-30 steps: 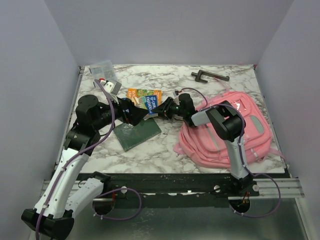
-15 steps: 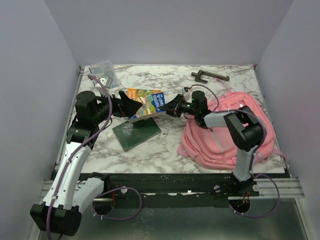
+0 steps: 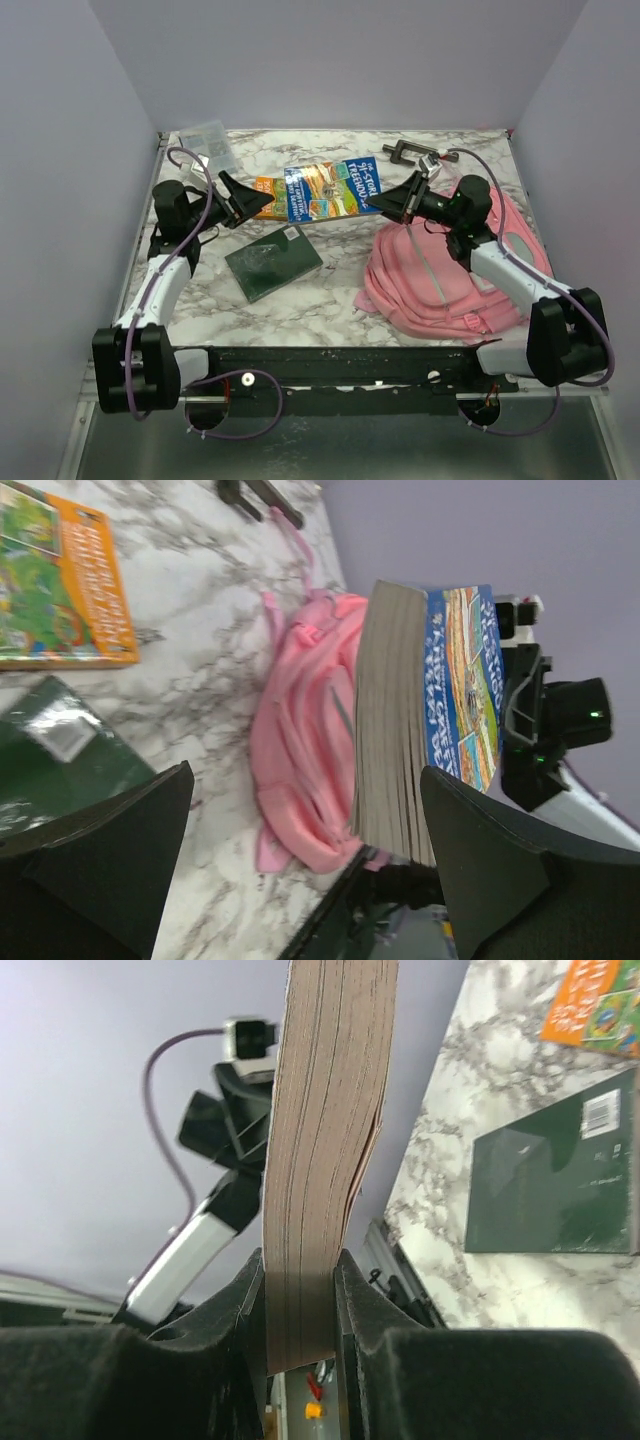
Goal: Pack the student bag
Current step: Pick up the book from the center of the board.
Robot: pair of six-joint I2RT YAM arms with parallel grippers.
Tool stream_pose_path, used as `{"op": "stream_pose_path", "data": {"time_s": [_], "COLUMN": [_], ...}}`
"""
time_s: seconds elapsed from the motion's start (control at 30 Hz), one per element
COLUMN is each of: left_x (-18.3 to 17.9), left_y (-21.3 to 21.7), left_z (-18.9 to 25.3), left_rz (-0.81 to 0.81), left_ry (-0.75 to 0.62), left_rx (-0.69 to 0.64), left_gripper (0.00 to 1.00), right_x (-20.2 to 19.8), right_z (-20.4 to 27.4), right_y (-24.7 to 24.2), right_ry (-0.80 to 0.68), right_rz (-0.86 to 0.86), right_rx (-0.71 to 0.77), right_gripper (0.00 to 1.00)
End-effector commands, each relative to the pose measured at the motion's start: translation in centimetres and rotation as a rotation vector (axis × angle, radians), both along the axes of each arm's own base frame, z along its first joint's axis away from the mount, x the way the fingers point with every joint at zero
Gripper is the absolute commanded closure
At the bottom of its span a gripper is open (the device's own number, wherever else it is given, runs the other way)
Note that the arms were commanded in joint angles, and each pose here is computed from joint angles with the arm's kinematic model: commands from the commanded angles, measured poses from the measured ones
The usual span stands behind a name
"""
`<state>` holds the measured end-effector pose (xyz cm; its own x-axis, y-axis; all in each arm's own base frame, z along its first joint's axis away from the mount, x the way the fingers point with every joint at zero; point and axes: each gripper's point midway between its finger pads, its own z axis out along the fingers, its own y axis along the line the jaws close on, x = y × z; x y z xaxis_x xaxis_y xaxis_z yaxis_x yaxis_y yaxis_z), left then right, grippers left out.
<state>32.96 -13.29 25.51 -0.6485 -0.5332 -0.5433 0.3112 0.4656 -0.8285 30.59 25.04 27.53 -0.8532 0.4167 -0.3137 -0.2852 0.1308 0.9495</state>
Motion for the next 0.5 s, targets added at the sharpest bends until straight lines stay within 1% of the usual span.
{"op": "stream_pose_path", "data": {"time_s": [0.0,0.1,0.13,0.17,0.2,0.23,0.27,0.3,0.33,0.37,0.47], "left_x": [-2.3,-3.2,-3.5,-3.8,-4.4,-4.4,-4.5,-4.4,-4.4,-4.5,-5.9], "left_y": [-3.3,-4.1,-4.2,-4.2,-4.2,-4.1,-5.0,-5.4,-5.6,-5.7,-6.7], "left_z": [2.9,3.8,4.7,5.1,6.1,6.4,6.0,5.4,5.0,4.8,5.9], "left_rz": [-0.253,-0.328,-0.345,-0.363,-0.388,-0.406,-0.445,-0.464,-0.472,-0.467,-0.515], "left_ry": [-0.084,-0.116,-0.163,-0.168,-0.230,-0.228,-0.166,-0.142,-0.125,-0.109,-0.175], "left_rx": [-0.174,-0.245,-0.272,-0.317,-0.348,-0.401,-0.429,-0.423,-0.424,-0.437,-0.409], "left_gripper": [0.03,0.04,0.04,0.04,0.04,0.06,0.10,0.16,0.19,0.19,0.18], "right_x": [-3.5,-4.5,-4.8,-5.1,-5.2,-5.4,-5.4,-5.6,-5.6,-5.5,-5.3], "right_z": [2.8,3.7,3.7,3.8,3.8,3.8,3.6,3.6,3.6,3.5,3.2], "right_y": [-0.1,-0.3,-0.3,-0.4,-0.4,-0.4,-0.5,-0.5,-0.5,-0.5,-0.5], "right_ry": [-0.028,-0.034,-0.031,-0.024,-0.021,-0.018,-0.006,-0.007,-0.008,-0.005,-0.003], "right_rz": [0.114,0.147,0.155,0.162,0.168,0.171,0.171,0.173,0.172,0.168,0.147], "right_rx": [0.072,0.138,0.156,0.180,0.196,0.209,0.220,0.227,0.228,0.226,0.211], "right_gripper": [1.00,1.00,1.00,1.00,1.00,1.00,1.00,1.00,1.00,1.00,1.00]}}
